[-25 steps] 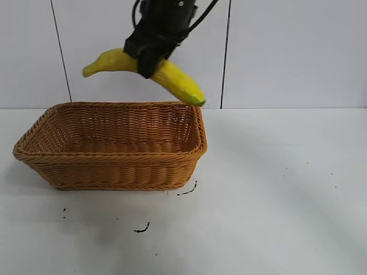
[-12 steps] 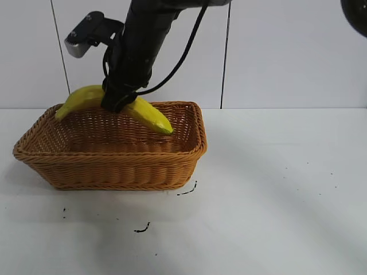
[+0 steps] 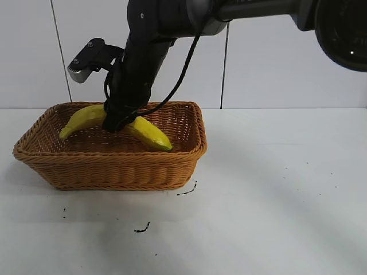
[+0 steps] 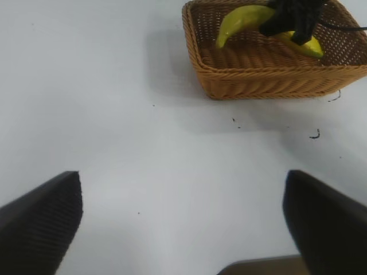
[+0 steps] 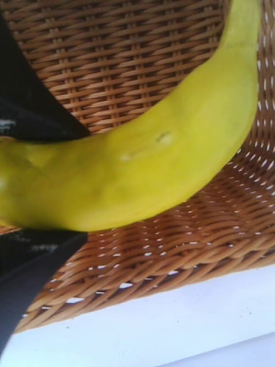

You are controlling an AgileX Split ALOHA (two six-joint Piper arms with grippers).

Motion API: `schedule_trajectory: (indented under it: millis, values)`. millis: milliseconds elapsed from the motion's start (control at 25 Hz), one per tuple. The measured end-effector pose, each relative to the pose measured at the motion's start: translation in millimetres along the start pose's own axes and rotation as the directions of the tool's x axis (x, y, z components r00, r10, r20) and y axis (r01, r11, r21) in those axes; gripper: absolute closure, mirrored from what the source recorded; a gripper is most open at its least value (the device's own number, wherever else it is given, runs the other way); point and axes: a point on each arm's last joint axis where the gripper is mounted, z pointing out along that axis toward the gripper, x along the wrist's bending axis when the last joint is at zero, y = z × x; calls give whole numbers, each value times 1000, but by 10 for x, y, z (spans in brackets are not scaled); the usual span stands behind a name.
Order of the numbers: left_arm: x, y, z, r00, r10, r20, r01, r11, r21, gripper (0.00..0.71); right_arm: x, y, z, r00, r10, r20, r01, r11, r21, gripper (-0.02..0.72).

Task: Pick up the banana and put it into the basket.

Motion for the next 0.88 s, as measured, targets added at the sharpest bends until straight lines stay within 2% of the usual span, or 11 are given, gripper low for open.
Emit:
schedule_trajectory:
  millis: [120, 240, 320, 480, 560, 680, 880]
  values:
    - [0, 0, 0, 1000, 0, 0, 0, 1000, 0, 20, -38, 52, -116, 989, 150, 6, -150, 989, -11, 17]
    - [0, 0, 0, 1000, 0, 0, 0, 1000, 0, 20, -121, 124, -350, 946, 323, 9, -323, 946, 3, 12]
    - [0, 0, 0, 1000, 0, 0, 0, 1000, 0, 20, -208, 169, -545, 914, 405, 10, -405, 914, 19, 12]
    - [0, 0, 0, 1000, 0, 0, 0, 1000, 0, 20, -462, 123, -849, 838, 545, 28, -546, 837, 49, 12]
    - [0, 0, 0, 1000, 0, 0, 0, 1000, 0, 20, -640, 11, -929, 787, 615, 52, -617, 786, 47, 12]
    - [0, 0, 0, 1000, 0, 0, 0, 1000, 0, 20, -954, -296, -988, 718, 688, 102, -695, 716, 61, 12]
    - [0, 0, 0, 1000, 0, 0, 0, 1000, 0, 20, -1436, -921, -1113, 637, 747, 191, -770, 630, 104, 12]
